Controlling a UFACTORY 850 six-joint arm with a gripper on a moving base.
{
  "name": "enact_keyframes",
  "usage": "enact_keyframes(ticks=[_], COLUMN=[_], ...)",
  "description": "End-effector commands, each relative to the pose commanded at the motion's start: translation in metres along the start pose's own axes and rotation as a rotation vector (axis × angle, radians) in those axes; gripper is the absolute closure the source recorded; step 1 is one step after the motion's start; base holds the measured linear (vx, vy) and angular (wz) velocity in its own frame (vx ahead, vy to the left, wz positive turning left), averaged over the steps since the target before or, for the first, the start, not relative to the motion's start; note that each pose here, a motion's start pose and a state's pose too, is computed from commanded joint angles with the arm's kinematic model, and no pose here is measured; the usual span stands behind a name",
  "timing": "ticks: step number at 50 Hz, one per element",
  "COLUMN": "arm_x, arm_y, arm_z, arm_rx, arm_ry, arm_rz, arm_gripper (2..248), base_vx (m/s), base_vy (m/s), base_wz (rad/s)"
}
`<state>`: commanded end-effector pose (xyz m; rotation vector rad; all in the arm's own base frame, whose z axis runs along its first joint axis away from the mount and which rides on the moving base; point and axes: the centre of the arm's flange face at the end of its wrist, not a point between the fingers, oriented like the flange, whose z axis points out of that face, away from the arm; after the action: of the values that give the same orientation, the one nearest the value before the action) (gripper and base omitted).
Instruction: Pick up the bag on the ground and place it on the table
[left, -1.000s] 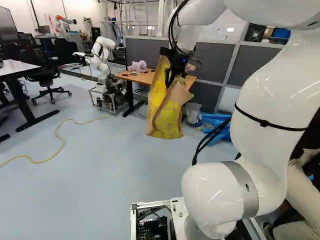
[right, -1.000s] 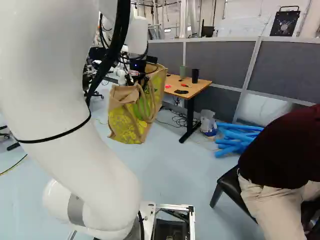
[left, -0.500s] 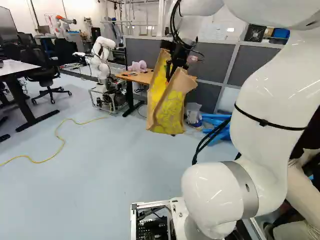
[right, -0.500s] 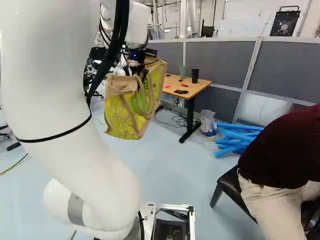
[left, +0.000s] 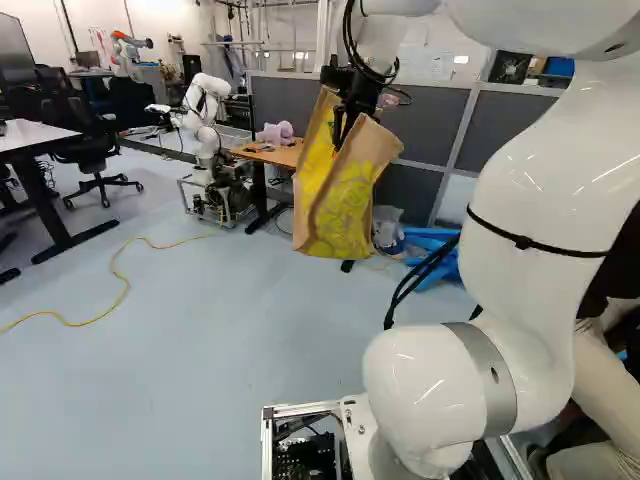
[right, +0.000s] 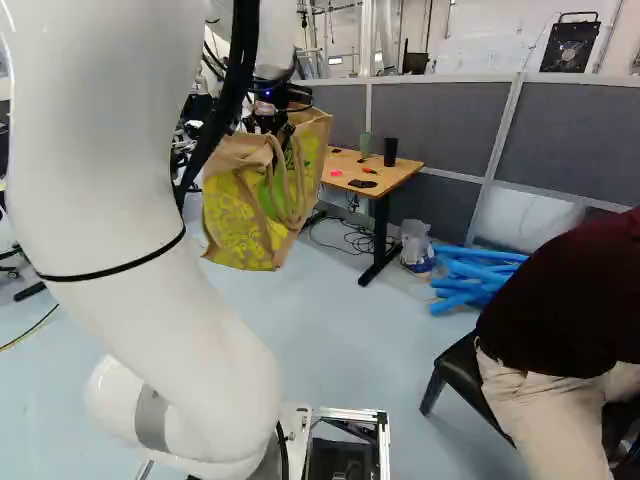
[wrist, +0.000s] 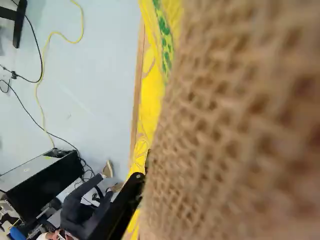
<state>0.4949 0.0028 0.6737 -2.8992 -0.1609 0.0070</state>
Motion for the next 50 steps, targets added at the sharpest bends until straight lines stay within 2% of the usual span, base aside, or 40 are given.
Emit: enact_keyframes(ticks=[50], arm_x=[0.0000], arm_y=[0.0000], arm_z=[0.0000], arm_rx=[0.000], arm_ry=[0.000], arm_rz=[0.000], arm_gripper=[228], base_vx=[0.010], base_vy=[0.003], base_wz=[0.003])
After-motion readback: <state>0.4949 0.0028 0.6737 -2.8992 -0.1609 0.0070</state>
